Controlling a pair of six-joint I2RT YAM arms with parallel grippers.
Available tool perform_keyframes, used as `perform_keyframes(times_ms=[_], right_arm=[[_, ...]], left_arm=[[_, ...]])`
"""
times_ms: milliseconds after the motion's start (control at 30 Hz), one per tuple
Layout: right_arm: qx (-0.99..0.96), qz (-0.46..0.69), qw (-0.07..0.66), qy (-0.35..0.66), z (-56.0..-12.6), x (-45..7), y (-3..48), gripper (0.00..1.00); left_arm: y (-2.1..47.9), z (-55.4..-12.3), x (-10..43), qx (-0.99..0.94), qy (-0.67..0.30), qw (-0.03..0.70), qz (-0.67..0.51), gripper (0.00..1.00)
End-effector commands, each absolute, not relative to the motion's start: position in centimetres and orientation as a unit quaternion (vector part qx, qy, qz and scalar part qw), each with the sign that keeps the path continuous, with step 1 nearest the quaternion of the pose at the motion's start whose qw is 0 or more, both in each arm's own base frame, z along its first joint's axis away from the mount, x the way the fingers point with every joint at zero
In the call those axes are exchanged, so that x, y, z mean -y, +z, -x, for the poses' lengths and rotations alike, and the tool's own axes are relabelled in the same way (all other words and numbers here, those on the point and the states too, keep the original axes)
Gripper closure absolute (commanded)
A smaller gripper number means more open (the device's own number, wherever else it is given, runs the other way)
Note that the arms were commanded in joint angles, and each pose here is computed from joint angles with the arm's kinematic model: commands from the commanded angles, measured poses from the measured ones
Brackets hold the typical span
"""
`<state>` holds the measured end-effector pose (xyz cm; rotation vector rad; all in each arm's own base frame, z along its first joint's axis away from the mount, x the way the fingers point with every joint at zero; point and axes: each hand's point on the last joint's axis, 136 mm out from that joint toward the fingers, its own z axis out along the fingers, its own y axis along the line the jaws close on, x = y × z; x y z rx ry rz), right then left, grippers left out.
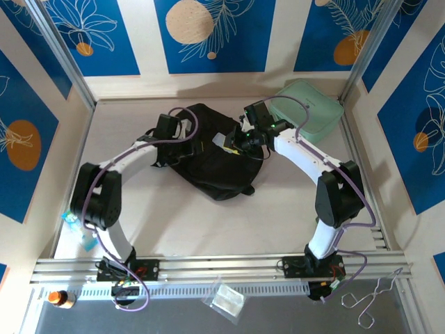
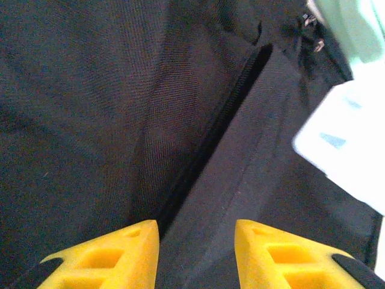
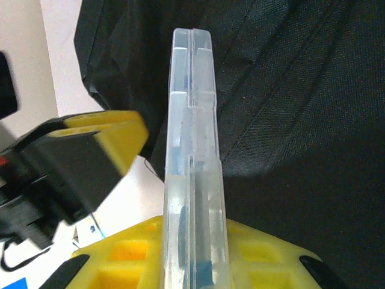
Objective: Pack books, pencil case, and school supplies into a backpack
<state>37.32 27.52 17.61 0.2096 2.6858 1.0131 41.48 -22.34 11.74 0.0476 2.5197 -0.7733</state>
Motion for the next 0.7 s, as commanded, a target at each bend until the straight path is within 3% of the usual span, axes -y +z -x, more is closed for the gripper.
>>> perform_keyframes(times_ms=[0,167,333,667], right_arm=[[-0.918,-0.070,0.129,0.368,-37.5,-28.2,19.3,0.87],[-0.919,-0.075,0.125,0.366,-37.7,-28.2,18.8,0.87],[-0.918,-0.087,0.116,0.370,-38.1,-28.1,18.5,0.87],[-0.913,-0.082,0.068,0.393,-38.8,-30.4,17.3,0.87]], left_arm=[[11.5,-41.8,23.9,-0.925,-0.288,0.240,-0.056,0.64],[9.6,-41.4,24.8,-0.937,-0.269,0.208,-0.080,0.67],[10.5,-40.9,25.8,-0.926,-0.291,0.214,-0.110,0.86],[12.6,-39.0,28.4,-0.900,-0.310,0.235,-0.199,0.87]])
